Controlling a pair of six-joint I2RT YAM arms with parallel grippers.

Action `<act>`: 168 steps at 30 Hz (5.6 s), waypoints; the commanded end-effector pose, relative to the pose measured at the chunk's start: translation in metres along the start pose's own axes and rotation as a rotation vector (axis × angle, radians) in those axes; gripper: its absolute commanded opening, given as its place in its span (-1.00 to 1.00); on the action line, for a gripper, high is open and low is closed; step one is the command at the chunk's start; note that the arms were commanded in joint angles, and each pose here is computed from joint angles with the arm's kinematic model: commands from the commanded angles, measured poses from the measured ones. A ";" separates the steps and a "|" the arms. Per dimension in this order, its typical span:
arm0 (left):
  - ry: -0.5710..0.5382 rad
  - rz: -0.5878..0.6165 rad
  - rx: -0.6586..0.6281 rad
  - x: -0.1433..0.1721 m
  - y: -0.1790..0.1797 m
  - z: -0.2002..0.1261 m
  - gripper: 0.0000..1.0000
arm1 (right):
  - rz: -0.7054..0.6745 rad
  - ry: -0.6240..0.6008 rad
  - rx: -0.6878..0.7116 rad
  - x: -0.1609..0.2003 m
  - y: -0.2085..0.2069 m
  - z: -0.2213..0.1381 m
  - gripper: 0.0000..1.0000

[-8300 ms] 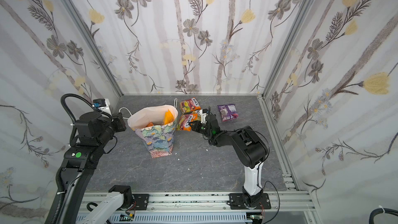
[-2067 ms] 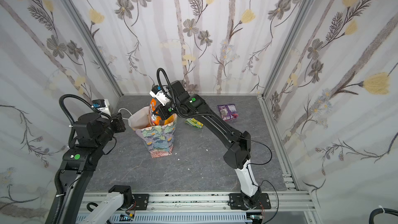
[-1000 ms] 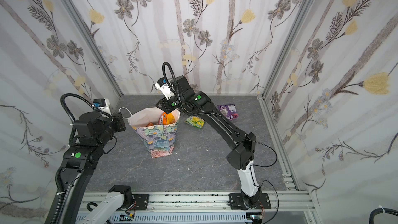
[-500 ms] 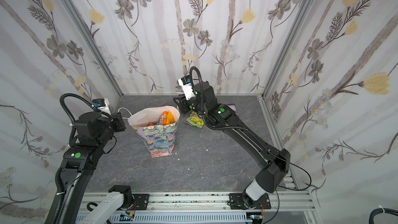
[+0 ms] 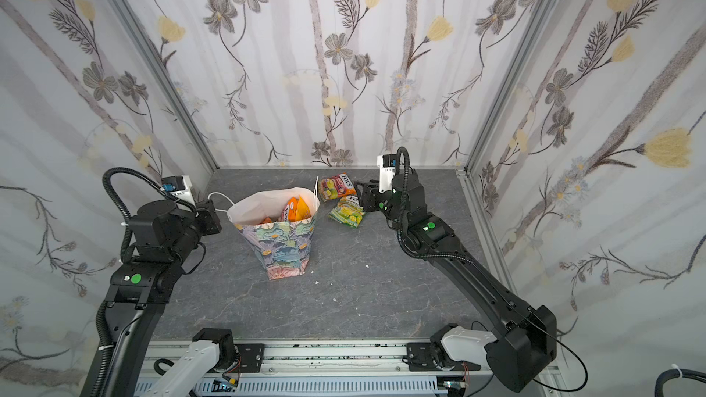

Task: Place the snacks into the paper bag
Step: Pick up the snack from the top-center of the table.

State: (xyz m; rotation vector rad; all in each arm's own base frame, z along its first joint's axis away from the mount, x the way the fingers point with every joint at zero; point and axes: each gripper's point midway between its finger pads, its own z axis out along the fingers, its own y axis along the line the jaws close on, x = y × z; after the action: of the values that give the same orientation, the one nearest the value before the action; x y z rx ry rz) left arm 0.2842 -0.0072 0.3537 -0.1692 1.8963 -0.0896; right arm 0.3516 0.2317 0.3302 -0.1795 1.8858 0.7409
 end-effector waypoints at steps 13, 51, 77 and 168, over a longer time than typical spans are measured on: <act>-0.014 -0.012 0.020 0.001 -0.003 0.000 -0.96 | -0.391 0.420 0.128 0.130 -0.042 0.042 0.22; -0.014 -0.016 0.028 -0.002 -0.005 0.001 -0.96 | -0.738 0.739 0.384 0.223 -0.112 0.134 0.08; -0.013 -0.010 0.014 -0.002 -0.003 0.000 -0.96 | -0.773 0.738 0.431 0.238 -0.120 0.156 -0.18; -0.014 -0.014 0.044 -0.003 -0.008 -0.003 -0.96 | -0.110 -0.015 -0.012 -0.064 0.032 0.004 -1.00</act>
State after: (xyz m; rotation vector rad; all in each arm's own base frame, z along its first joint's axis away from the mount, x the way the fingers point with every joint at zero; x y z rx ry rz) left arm 0.2820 -0.0122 0.3523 -0.1528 1.8979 -0.1194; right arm 0.3696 0.2492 0.3708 -0.2997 1.9190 0.6989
